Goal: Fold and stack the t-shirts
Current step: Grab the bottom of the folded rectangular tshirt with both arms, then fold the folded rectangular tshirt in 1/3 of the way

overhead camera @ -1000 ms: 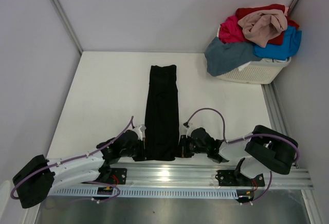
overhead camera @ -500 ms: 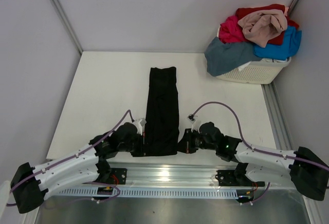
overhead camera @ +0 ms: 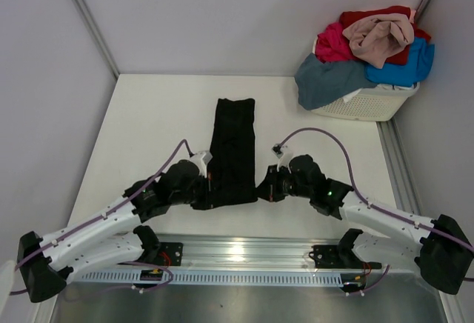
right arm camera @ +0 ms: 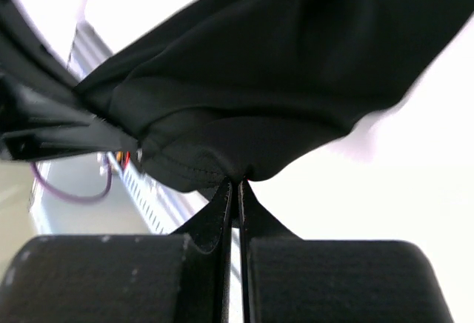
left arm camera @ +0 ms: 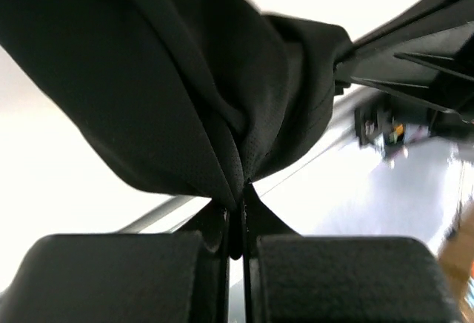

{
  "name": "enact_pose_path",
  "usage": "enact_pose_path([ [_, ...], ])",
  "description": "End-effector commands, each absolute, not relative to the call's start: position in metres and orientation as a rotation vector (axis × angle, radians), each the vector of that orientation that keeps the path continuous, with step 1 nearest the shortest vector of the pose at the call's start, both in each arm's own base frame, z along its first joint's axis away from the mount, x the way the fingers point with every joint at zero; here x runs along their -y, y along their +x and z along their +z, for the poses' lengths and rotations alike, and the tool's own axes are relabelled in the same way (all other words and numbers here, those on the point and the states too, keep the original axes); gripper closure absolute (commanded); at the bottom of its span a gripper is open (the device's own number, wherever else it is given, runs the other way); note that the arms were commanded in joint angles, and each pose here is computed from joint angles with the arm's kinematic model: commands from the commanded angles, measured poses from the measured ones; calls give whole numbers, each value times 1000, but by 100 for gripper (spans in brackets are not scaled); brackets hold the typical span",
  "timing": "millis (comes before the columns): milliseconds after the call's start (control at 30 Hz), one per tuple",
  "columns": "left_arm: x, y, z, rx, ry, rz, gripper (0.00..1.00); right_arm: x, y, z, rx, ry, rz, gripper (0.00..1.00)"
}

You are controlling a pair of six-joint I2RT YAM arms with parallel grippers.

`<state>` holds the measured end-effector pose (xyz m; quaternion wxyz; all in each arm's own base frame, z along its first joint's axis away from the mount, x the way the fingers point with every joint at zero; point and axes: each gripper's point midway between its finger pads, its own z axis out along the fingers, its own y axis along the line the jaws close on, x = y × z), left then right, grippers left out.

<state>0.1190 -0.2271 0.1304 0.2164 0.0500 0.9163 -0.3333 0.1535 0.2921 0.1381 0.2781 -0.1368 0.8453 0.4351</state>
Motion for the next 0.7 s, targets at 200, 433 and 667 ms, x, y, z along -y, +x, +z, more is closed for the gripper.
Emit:
enact_pose_path([
  [200, 214, 197, 178, -2364, 34, -764, 99, -294, 251, 171, -2107, -397, 1057, 100],
  [433, 216, 240, 179, -2384, -9, -729, 99, -309, 298, 171, -2089, -403, 1024, 100],
  [667, 228, 287, 167, -2418, 3, -733, 99, -311, 347, 168, -2076, -346, 970, 100],
])
